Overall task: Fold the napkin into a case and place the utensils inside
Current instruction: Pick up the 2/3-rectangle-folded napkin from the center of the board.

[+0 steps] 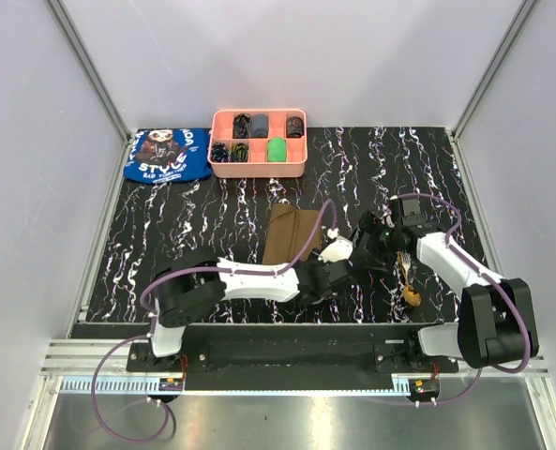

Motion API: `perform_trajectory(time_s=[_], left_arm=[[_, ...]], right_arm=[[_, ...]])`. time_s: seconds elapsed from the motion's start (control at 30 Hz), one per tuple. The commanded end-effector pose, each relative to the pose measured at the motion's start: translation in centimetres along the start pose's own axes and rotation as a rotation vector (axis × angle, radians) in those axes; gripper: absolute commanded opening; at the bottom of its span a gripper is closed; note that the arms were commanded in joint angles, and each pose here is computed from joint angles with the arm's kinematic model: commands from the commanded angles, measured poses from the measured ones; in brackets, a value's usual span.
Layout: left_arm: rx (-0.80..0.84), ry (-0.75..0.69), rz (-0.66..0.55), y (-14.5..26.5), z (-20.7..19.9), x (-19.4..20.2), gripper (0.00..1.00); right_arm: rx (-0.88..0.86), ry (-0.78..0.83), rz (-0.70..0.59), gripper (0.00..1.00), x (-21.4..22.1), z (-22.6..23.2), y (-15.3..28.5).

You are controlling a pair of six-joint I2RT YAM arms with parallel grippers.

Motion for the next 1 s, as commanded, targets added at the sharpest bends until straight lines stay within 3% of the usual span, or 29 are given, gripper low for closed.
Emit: perform_trajectory(time_s=[0.0, 0.1, 0.13, 0.23, 0.53, 0.7, 0.97], left_arm=[[-0.045, -0.008, -0.009, -1.0, -0.4, -0.6, 0.48], [-0.051, -0.018, 0.009, -1.6, -0.6, -0.2, 0.33], [-0.052, -0.016, 0.011, -1.6, -0.6, -0.1, 0.23], [-0.047, 0.027, 0.004, -0.6, 0.1, 0.0, 0.07], [0.128, 0.225, -0.129, 4.9, 2.3, -1.7, 0.00], [0.143, 0.259, -0.128, 5.3, 3.0, -1.5, 0.00], [0.162, 0.284, -0.132, 5.6, 2.9, -1.7, 0.00]], right_arm=[[0.024, 0.052, -0.021, 0.95, -0.7, 0.0, -0.1], [0.020, 0.076, -0.021, 0.95, -1.2, 0.3, -0.5], [0.002, 0.079, 0.003, 0.95, -1.2, 0.5, -0.8], [-0.068, 0.102, 0.074, 0.96, -1.2, 1.4, -1.9], [-0.253, 0.084, 0.143, 0.98, -2.3, 4.6, -4.1], [-0.308, 0.061, 0.156, 0.98, -2.1, 5.6, -4.7], [-0.342, 0.016, 0.201, 0.89, -1.2, 5.8, -7.5]])
Point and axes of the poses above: each gripper's point midway between its finger pads, its own y axis back along the fingers, its own z axis along the line the jaws close on, x = y × z, the point moved 6 cm from there along y, back along the fingers, and after that the axes turned 15 degrees about -y, right-handed, at the moved point
